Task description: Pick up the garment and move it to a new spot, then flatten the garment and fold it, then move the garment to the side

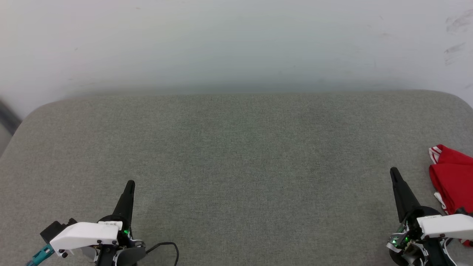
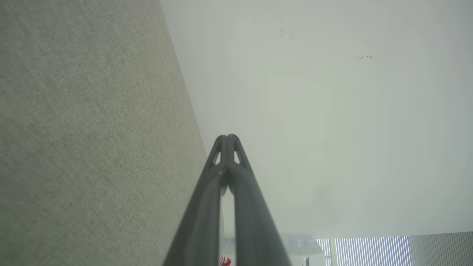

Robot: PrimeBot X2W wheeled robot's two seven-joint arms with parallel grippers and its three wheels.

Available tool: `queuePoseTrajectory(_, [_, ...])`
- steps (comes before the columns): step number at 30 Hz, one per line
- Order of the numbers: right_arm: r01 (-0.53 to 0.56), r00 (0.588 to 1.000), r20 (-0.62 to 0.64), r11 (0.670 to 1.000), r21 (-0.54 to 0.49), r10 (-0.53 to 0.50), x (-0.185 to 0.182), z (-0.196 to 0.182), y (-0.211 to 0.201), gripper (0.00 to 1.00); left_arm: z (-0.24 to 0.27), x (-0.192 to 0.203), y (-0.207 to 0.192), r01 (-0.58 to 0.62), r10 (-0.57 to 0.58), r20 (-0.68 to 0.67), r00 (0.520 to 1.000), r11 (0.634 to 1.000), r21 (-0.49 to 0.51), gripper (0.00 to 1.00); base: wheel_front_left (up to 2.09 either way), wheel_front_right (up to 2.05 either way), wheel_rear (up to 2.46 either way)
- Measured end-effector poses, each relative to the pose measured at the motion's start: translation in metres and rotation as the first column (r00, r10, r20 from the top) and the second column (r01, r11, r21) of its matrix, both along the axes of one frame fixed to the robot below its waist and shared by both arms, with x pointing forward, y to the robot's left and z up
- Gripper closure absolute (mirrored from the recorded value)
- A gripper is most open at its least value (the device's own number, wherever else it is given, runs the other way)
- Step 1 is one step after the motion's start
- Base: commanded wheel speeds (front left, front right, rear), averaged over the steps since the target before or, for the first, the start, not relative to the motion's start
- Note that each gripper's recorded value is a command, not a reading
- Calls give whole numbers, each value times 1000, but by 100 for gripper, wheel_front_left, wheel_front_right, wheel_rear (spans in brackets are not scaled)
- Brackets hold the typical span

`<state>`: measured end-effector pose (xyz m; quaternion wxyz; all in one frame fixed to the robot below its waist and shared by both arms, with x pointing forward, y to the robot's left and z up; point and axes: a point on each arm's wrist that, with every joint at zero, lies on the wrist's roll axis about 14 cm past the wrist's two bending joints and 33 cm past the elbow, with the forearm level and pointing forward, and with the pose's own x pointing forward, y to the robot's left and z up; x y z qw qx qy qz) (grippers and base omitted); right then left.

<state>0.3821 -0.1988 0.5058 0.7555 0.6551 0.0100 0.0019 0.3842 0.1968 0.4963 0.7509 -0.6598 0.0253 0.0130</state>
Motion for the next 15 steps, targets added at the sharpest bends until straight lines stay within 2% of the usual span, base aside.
queuePoseTrajectory(15, [16,1000,1,994,108,-16,4,-1,-2,100,6,3,3,-13,17,32,999,995,-102,100,0,0,0])
